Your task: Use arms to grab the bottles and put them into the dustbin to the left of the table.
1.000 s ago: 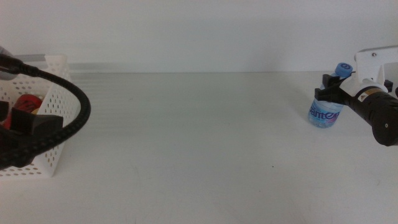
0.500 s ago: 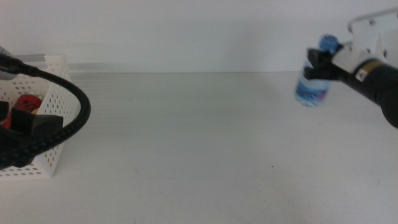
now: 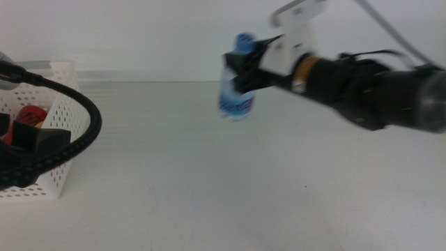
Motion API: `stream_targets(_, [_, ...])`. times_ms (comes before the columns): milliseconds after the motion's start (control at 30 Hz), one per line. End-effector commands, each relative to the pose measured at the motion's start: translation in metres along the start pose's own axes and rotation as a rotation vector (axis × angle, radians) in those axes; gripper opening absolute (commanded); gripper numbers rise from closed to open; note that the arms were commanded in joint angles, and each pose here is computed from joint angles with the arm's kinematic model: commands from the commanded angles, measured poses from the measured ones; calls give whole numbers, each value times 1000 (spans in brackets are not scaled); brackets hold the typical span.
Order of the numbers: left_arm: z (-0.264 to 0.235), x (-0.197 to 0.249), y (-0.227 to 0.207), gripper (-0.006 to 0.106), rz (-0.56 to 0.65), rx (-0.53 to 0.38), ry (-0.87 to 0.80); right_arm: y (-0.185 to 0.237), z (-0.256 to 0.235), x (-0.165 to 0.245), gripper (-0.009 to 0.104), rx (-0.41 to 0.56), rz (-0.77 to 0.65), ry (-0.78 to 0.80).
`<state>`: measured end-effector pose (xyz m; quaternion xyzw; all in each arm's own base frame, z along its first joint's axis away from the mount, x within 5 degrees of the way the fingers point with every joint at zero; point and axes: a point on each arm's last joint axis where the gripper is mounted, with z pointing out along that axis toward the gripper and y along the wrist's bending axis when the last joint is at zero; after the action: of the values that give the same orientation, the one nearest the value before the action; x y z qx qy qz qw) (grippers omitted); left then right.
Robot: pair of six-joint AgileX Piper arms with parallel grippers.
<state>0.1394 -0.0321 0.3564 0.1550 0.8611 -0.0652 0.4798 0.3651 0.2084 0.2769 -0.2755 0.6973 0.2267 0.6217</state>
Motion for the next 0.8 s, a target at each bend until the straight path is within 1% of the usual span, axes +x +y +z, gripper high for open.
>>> stream_targets(0, [-6, -12, 0, 89, -17, -3, -88, 17, 5, -38, 0, -80, -14, -176])
stream_targets(167, [-6, -12, 0, 89, -17, -3, -88, 33, 35, -12, 0, -128, -3, -127])
stream_targets(233, [-6, -12, 0, 89, -17, -3, -88, 32, 42, 0, 0, -130, 3, -102])
stream_targets(367, [-6, -12, 0, 89, -17, -3, -88, 32, 50, 20, 0, -137, 11, -64])
stream_targets(500, [-6, -12, 0, 89, -17, -3, -88, 33, 55, 30, 1, -152, 13, -56])
stream_targets(600, [-6, -12, 0, 89, -17, -3, -88, 33, 56, 33, 8, -156, 7, -49])
stream_targets(700, [-6, -12, 0, 89, -17, -3, -88, 34, 55, 31, 22, -165, 0, -56])
stream_targets(767, [-6, -12, 0, 89, -17, -3, -88, 36, 54, 29, 36, -180, -16, -67])
